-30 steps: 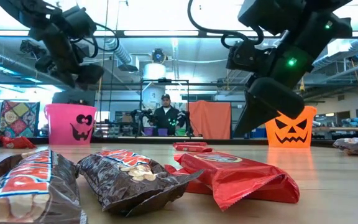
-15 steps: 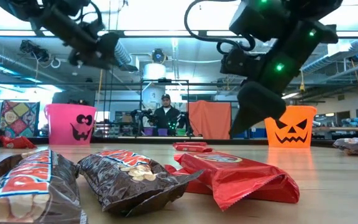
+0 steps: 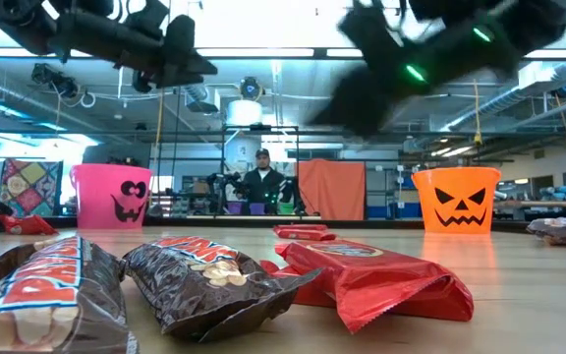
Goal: Sort candy by brand, put in halloween buckets
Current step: Put the brown chocolate bar into the pink bucket
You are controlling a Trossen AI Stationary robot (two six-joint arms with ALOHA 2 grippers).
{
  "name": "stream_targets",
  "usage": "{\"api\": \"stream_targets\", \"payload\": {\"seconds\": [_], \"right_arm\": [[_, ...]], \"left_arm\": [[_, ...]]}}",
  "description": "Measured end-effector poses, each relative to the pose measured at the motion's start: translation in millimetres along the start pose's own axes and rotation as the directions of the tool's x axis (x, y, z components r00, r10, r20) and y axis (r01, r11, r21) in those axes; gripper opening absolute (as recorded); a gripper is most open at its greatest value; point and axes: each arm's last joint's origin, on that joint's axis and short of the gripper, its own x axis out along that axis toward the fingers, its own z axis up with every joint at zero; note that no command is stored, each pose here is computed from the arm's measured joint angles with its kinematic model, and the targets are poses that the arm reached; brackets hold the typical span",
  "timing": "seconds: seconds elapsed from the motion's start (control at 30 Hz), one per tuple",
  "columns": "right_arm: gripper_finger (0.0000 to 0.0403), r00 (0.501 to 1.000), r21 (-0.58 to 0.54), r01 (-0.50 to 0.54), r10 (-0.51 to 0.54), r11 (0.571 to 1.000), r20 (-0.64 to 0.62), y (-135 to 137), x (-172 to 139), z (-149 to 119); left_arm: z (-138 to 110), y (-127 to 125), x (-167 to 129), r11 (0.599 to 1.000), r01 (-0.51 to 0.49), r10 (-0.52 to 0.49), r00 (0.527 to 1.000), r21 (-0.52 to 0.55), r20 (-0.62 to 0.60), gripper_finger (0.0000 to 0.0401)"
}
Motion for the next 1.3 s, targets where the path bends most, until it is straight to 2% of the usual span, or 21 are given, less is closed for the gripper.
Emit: {"api": "stream_targets", "payload": {"seconds": [0.07, 0.1, 0.17, 0.2, 0.23, 0.27, 0.3, 0.33, 0.4, 0.43, 0.47, 0.5, 0.57, 0.67, 0.77, 0.87, 0.97, 1.03, 1.1, 1.2, 1.3], "right_arm": [[0.0062, 0.966, -0.145, 0.198, -0.169, 0.969, 0.194, -22, 5, 37], [0.0062, 0.915, -0.173, 0.328, -0.267, 0.929, 0.302, -38, 6, 60], [0.0061, 0.751, -0.123, 0.580, -0.471, 0.805, 0.462, -80, 3, 108], [0.0060, 0.681, -0.105, 0.668, -0.549, 0.736, 0.484, -102, 3, 130], [0.0057, 0.634, -0.104, 0.729, -0.611, 0.676, 0.475, -124, 3, 149], [0.0054, 0.623, -0.128, 0.756, -0.645, 0.642, 0.442, -143, 7, 164], [0.0052, 0.647, -0.174, 0.749, -0.646, 0.640, 0.405, -161, 14, 177], [0.0049, 0.703, -0.243, 0.706, -0.614, 0.665, 0.360, -176, 24, 186], [0.0045, 0.800, -0.277, 0.598, -0.543, 0.752, 0.255, -207, 38, 199], [0.0044, 0.836, -0.240, 0.546, -0.503, 0.803, 0.219, -221, 42, 204], [0.0044, 0.850, -0.167, 0.518, -0.484, 0.839, 0.208, -237, 43, 209], [0.0044, 0.855, -0.102, 0.505, -0.480, 0.857, 0.198, -253, 42, 213], [0.0044, 0.840, -0.009, 0.518, -0.506, 0.856, 0.196, -277, 40, 218], [0.0045, 0.823, 0.010, 0.545, -0.537, 0.838, 0.188, -296, 41, 214], [0.0045, 0.836, -0.003, 0.529, -0.520, 0.849, 0.177, -297, 44, 210], [0.0045, 0.855, -0.008, 0.505, -0.499, 0.863, 0.139, -295, 44, 207], [0.0045, 0.916, -0.013, 0.401, -0.401, 0.916, 0.014, -281, 53, 189], [0.0045, 0.951, -0.008, 0.295, -0.294, 0.956, -0.095, -265, 64, 166], [0.0045, 0.960, 0.009, 0.208, -0.202, 0.978, -0.194, -248, 76, 137], [0.0045, 0.941, 0.029, 0.139, -0.123, 0.990, -0.315, -226, 85, 93], [0.0045, 0.900, 0.075, 0.088, -0.047, 0.993, -0.434, -203, 85, 49]], "left_arm": [[6, -1, 2, 1.000, -0.001, 0.001, 1.000, 0.004, 0.017, 0.0241], [8, -1, 2, 1.000, -0.001, 0.001, 1.000, 0.010, 0.020, 0.0241], [7, -1, 3, 0.999, -0.013, 0.013, 1.000, 0.041, 0.013, 0.0241], [8, -1, 3, 0.998, -0.026, 0.026, 1.000, 0.057, 0.014, 0.0241], [10, 0, 3, 0.997, -0.042, 0.041, 0.999, 0.066, 0.018, 0.0241], [11, 1, 3, 0.997, -0.050, 0.049, 0.999, 0.066, 0.024, 0.0241], [12, 1, 3, 0.997, -0.054, 0.052, 0.998, 0.063, 0.027, 0.0241], [12, 2, 3, 0.996, -0.057, 0.056, 0.998, 0.062, 0.028, 0.0241], [11, 1, 3, 0.996, -0.054, 0.053, 0.998, 0.067, 0.020, 0.0241], [10, 1, 3, 0.996, -0.053, 0.052, 0.999, 0.068, 0.013, 0.0241], [10, 1, 2, 0.996, -0.051, 0.050, 0.999, 0.069, 0.007, 0.0241], [9, 1, 2, 0.996, -0.050, 0.050, 0.999, 0.072, -0.001, 0.0241], [6, 1, 3, 0.996, -0.049, 0.051, 0.998, 0.069, -0.022, 0.0241], [4, 1, 2, 0.995, -0.047, 0.051, 0.998, 0.082, -0.045, 0.0241], [-1, 1, 2, 0.991, -0.042, 0.054, 0.995, 0.130, -0.084, 0.0241], [-1, 1, 2, 0.990, -0.043, 0.055, 0.995, 0.133, -0.087, 0.0241], [-3, 2, 2, 0.988, -0.039, 0.055, 0.993, 0.147, -0.108, 0.0241], [-9, 1, 2, 0.984, -0.031, 0.059, 0.986, 0.176, -0.157, 0.0241], [-19, 1, 3, 0.979, -0.023, 0.064, 0.977, 0.200, -0.201, 0.0241], [-38, 0, 5, 0.974, -0.012, 0.071, 0.965, 0.225, -0.252, 0.0241], [-55, 0, 5, 0.973, -0.009, 0.077, 0.955, 0.231, -0.286, 0.0241]]}}
